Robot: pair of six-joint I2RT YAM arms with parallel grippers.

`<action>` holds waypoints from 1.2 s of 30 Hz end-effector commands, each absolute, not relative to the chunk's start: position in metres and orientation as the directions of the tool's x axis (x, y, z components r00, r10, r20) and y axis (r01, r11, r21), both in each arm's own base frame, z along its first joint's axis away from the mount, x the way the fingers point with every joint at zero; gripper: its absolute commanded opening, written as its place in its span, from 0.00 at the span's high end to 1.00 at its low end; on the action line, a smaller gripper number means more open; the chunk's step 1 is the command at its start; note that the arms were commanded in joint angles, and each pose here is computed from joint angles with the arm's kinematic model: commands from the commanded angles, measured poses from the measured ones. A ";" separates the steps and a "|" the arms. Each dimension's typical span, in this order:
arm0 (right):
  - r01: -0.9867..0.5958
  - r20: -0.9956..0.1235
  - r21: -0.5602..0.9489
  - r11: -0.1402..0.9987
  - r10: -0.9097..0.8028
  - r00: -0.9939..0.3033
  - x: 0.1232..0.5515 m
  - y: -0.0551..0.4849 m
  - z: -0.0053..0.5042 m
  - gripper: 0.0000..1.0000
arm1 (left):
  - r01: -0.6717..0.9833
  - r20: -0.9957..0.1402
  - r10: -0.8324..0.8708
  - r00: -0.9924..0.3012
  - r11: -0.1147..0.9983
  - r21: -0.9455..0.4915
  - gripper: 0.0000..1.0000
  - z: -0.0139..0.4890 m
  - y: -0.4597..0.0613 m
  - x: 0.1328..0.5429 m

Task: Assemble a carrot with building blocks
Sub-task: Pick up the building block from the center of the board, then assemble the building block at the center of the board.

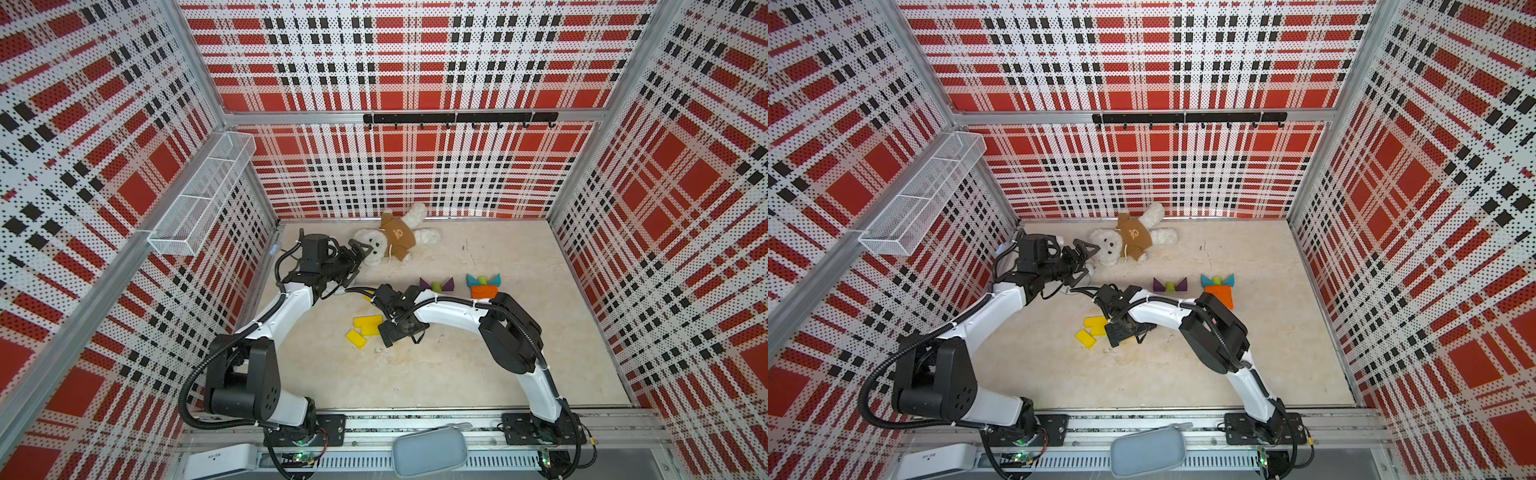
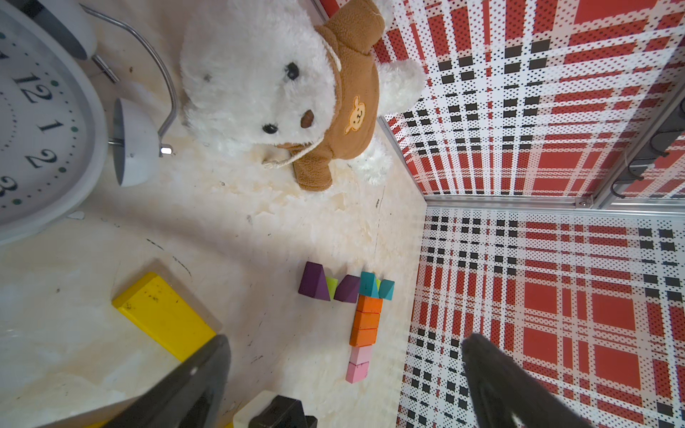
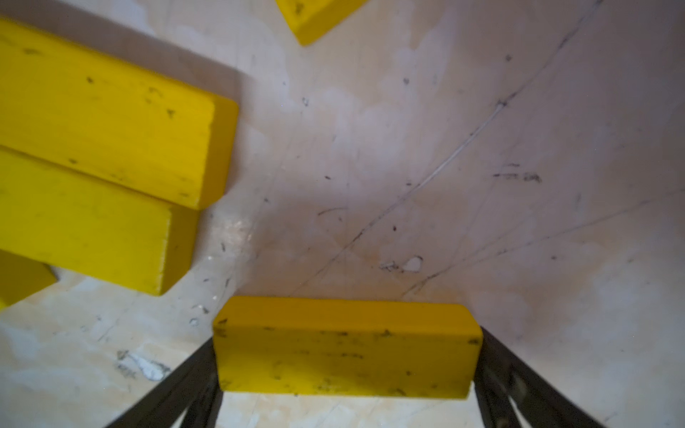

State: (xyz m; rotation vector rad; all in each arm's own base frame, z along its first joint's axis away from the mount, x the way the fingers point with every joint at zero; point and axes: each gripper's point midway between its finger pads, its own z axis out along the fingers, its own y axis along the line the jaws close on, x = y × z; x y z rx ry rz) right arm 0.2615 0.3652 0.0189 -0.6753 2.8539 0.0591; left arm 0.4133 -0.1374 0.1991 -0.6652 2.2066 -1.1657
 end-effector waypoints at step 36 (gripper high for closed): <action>-0.167 -0.307 0.020 0.986 -0.153 -0.940 0.376 0.251 0.041 0.14 | -0.111 -0.161 -0.468 -0.869 0.502 -0.857 0.00 0.178 -0.219 0.392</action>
